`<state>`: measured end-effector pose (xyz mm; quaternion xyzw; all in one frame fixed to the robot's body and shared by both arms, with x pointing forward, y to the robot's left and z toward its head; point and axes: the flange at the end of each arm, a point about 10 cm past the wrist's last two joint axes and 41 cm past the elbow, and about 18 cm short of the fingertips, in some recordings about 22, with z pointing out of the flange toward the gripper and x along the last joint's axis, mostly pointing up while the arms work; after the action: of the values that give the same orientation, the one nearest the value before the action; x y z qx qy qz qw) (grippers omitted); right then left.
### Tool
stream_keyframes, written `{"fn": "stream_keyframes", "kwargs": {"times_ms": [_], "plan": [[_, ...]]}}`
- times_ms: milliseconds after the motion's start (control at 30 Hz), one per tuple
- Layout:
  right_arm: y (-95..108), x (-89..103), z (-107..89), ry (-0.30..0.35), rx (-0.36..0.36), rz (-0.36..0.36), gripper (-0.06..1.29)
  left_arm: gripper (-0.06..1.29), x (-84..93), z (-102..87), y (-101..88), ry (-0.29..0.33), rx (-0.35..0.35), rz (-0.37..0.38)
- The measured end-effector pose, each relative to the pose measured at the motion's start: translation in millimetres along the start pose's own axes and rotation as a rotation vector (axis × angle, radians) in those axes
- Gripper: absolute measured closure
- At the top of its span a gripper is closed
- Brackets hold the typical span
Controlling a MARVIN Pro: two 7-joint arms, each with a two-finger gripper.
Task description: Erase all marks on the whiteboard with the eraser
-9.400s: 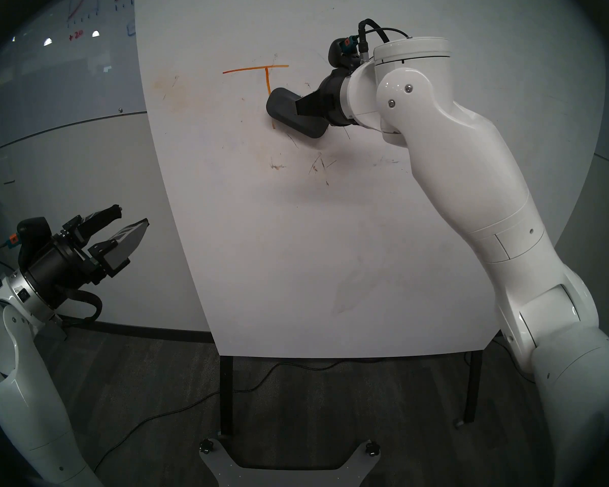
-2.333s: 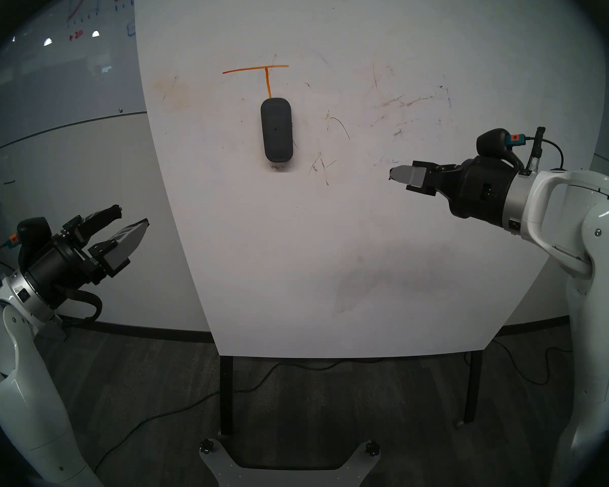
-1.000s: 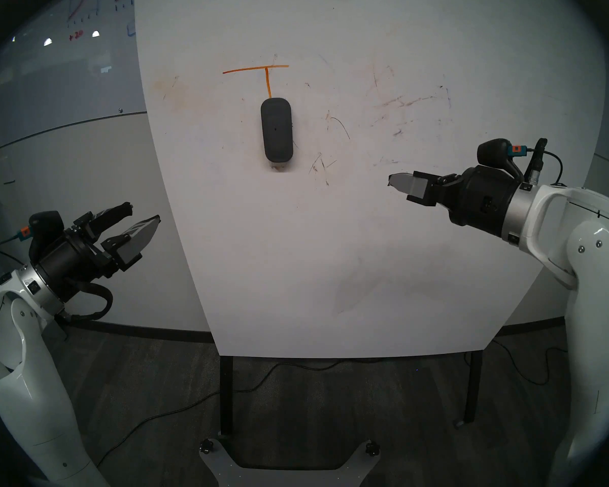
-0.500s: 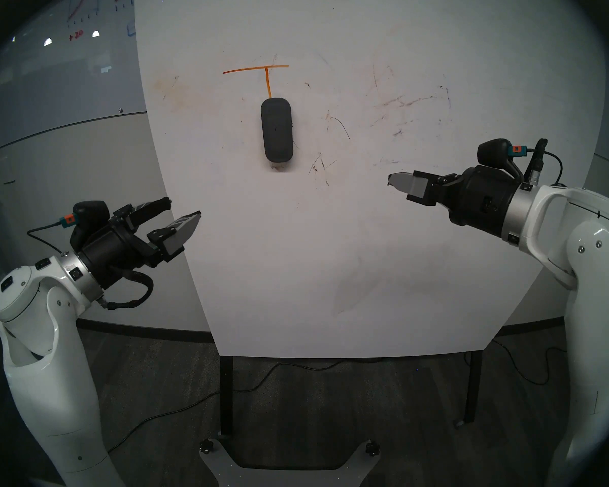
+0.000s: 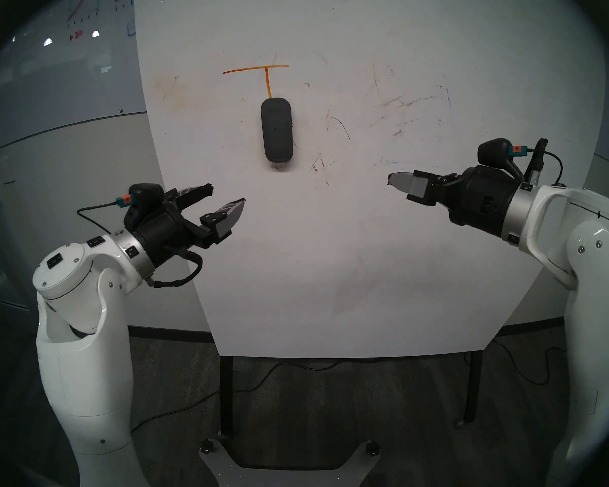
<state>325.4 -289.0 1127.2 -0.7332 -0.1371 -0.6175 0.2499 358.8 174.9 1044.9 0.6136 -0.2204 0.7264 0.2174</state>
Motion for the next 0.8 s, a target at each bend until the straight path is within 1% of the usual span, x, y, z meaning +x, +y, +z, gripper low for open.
{"fn": "stream_keyframes", "kwargs": {"times_ms": [167, 267, 400, 533, 567, 667, 700, 767, 800], "plan": [[0, 0.0, 0.0, 0.0, 0.0, 0.0, 0.0, -0.02, 3.6, 16.3, 11.2, 0.017, 0.005, 0.023], [0, 0.1, 0.0, 0.0, 0.0, 0.0, 0.0, -0.02, 7.6, 25.4, 18.5, 0.035, 0.019, 0.039], [0, 0.1, 0.0, 0.0, 0.0, 0.0, 0.0, -0.02, 13.2, 35.8, 26.7, 0.058, 0.056, 0.067], [0, 0.2, -0.1, 0.0, 0.0, 0.0, 0.0, -0.02, 16.6, 41.9, 31.7, 0.072, 0.091, 0.083], [0, 0.2, -0.1, 0.0, 0.0, 0.0, 0.0, -0.02, 17.8, 45.3, 33.2, 0.076, 0.112, 0.087], [0, 0.2, -0.1, 0.0, 0.0, 0.0, 0.0, -0.02, 18.5, 48.8, 33.8, 0.079, 0.134, 0.088], [0, 0.3, -0.1, 0.0, 0.0, 0.0, 0.0, -0.02, 19.1, 53.2, 33.9, 0.081, 0.159, 0.087], [0, 0.3, -0.1, 0.0, 0.0, 0.0, 0.0, -0.02, 19.1, 54.6, 33.9, 0.081, 0.166, 0.086], [0, 0.3, -0.1, 0.0, 0.0, 0.0, 0.0, -0.02, 18.7, 57.8, 33.7, 0.082, 0.18, 0.083]]}}
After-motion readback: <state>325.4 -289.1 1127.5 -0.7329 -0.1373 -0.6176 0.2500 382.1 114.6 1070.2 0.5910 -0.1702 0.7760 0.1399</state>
